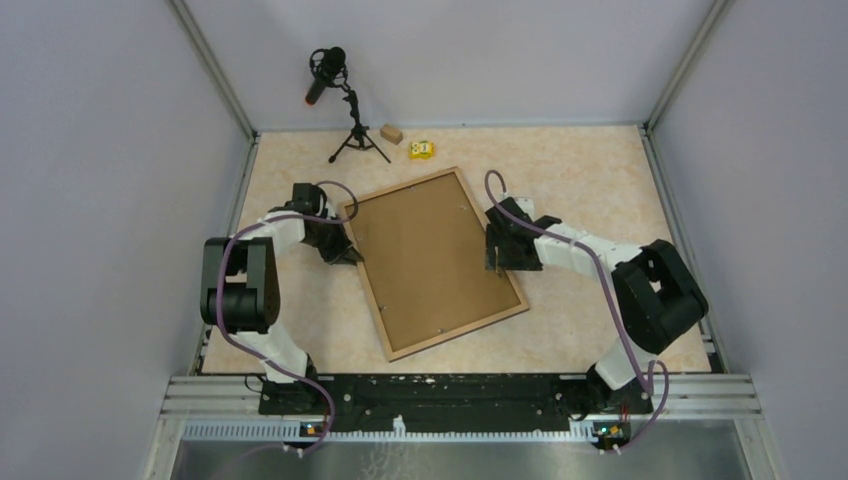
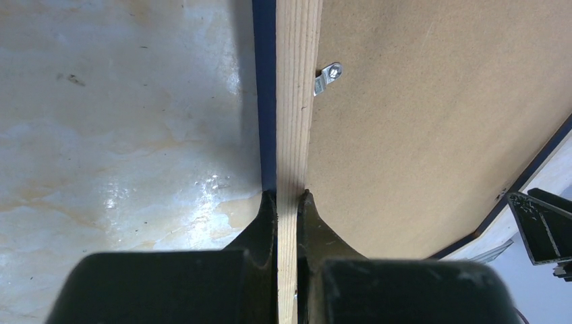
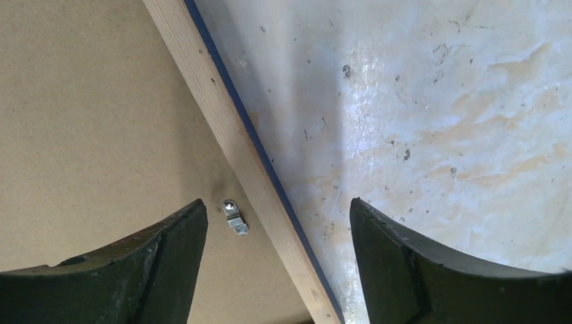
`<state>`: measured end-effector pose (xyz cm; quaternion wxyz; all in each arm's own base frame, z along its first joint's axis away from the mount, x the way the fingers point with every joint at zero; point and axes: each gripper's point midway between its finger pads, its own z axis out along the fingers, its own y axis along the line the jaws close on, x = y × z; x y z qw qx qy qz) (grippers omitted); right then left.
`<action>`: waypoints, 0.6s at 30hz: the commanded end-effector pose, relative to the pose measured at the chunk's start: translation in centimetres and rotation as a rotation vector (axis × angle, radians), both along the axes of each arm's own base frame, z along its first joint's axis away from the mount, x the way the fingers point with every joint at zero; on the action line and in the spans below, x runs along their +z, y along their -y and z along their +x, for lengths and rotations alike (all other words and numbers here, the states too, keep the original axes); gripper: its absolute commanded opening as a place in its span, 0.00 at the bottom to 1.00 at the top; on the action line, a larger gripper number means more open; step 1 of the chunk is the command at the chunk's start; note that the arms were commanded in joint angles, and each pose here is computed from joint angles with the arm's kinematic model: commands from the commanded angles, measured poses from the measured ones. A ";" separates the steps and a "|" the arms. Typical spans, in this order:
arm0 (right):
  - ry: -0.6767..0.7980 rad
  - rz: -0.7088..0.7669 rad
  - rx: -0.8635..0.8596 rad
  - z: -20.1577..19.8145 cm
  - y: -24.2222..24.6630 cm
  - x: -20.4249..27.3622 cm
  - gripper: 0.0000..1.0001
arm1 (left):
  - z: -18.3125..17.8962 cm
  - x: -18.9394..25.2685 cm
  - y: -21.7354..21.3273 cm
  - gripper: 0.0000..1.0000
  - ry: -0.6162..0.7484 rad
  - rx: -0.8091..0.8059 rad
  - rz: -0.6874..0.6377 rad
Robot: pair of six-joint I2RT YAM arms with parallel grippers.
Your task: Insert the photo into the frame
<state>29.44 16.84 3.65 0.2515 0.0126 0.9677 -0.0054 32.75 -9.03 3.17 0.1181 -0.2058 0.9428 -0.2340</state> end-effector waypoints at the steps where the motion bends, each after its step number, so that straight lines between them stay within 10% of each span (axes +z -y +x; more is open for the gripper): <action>1: 0.051 0.043 0.009 -0.4 -0.7 1.9 0.73 | 0.7 -1.0 0.1 0.00 0.023 0.022 -0.012; 18: -0.034 -0.023 0.074 -1.0 -0.4 -0.9 0.60 | 1.1 -0.9 -1.4 0.00 0.027 0.060 0.001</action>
